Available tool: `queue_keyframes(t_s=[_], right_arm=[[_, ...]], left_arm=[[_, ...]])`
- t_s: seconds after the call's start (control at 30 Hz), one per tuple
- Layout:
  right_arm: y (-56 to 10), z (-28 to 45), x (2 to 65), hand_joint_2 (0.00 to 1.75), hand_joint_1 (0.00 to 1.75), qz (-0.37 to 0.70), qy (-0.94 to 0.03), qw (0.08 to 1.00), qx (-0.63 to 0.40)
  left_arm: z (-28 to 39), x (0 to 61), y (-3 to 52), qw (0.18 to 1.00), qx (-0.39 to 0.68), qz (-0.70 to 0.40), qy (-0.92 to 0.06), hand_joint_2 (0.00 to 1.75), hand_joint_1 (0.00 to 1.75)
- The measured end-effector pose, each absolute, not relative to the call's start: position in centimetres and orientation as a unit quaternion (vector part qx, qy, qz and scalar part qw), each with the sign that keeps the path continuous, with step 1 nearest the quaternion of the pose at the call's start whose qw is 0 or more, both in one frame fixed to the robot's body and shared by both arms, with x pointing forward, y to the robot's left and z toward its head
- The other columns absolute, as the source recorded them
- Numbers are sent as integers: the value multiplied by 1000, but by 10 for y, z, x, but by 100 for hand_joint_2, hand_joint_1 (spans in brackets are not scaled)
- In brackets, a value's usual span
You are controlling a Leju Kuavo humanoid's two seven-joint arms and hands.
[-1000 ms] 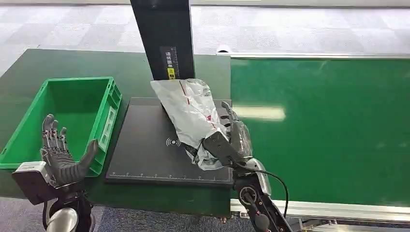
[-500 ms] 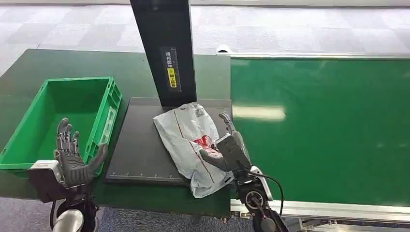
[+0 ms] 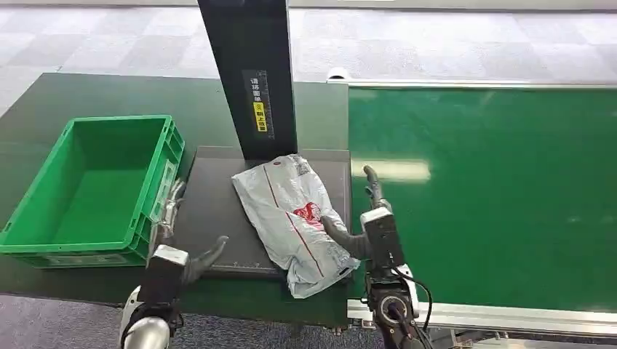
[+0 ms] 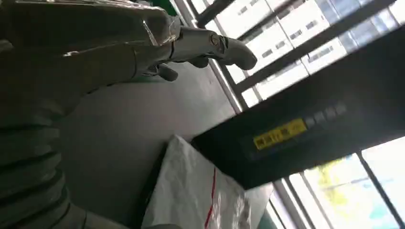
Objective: Moved the parcel from conveyor to table for the left to box.
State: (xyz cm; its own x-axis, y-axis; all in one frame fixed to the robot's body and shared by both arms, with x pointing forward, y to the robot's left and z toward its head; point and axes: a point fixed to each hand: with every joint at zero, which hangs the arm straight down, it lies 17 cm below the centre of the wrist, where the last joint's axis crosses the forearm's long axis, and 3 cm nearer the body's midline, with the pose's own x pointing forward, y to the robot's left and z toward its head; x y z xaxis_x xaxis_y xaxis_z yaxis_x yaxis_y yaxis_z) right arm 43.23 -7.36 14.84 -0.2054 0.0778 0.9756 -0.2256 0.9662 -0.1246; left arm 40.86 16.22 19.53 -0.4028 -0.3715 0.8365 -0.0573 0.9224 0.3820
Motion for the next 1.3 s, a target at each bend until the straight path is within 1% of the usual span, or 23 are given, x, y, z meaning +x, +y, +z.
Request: queue_keyframes(t_s=[0.13, 0.3, 0.47, 0.5, 0.53, 0.57, 0.7, 0.87, 1.1, 1.2, 1.3], right_arm=[[-123, 188, 428, 175, 0, 47, -810, 584, 15], [-165, 208, 417, 175, 0, -2, -830, 558, -4], [-192, 217, 409, 175, 0, -29, -838, 545, -22], [-194, 218, 407, 175, 0, -33, -839, 543, -24], [-197, 219, 406, 175, 0, -36, -839, 542, -26], [-198, 220, 405, 175, 0, -38, -840, 541, -27], [-205, 222, 401, 175, 0, -46, -841, 539, -34], [-211, 223, 398, 175, 0, -51, -840, 538, -39], [-216, 215, 396, 175, 0, -54, -833, 548, -50], [-221, 211, 395, 175, 0, -58, -829, 553, -56], [-228, 207, 393, 175, 0, -64, -826, 557, -67]], left_arm=[[166, 413, 97, 525, 84, -261, -805, 175, 0], [136, 427, 41, 482, 104, -385, -780, 175, 0], [110, 428, -1, 465, 77, -457, -754, 175, 0], [108, 428, -7, 462, 72, -466, -751, 175, 145], [103, 427, -16, 460, 65, -479, -745, 175, 166], [96, 425, -22, 459, 59, -492, -738, 175, 175], [85, 423, -41, 442, 59, -530, -722, 175, 175], [84, 432, -45, 430, 75, -540, -719, 175, 175], [101, 449, -25, 452, 92, -481, -746, 175, 175], [130, 463, -3, 448, 117, -433, -774, 175, 175], [179, 472, 22, 429, 134, -364, -816, 175, 175]])
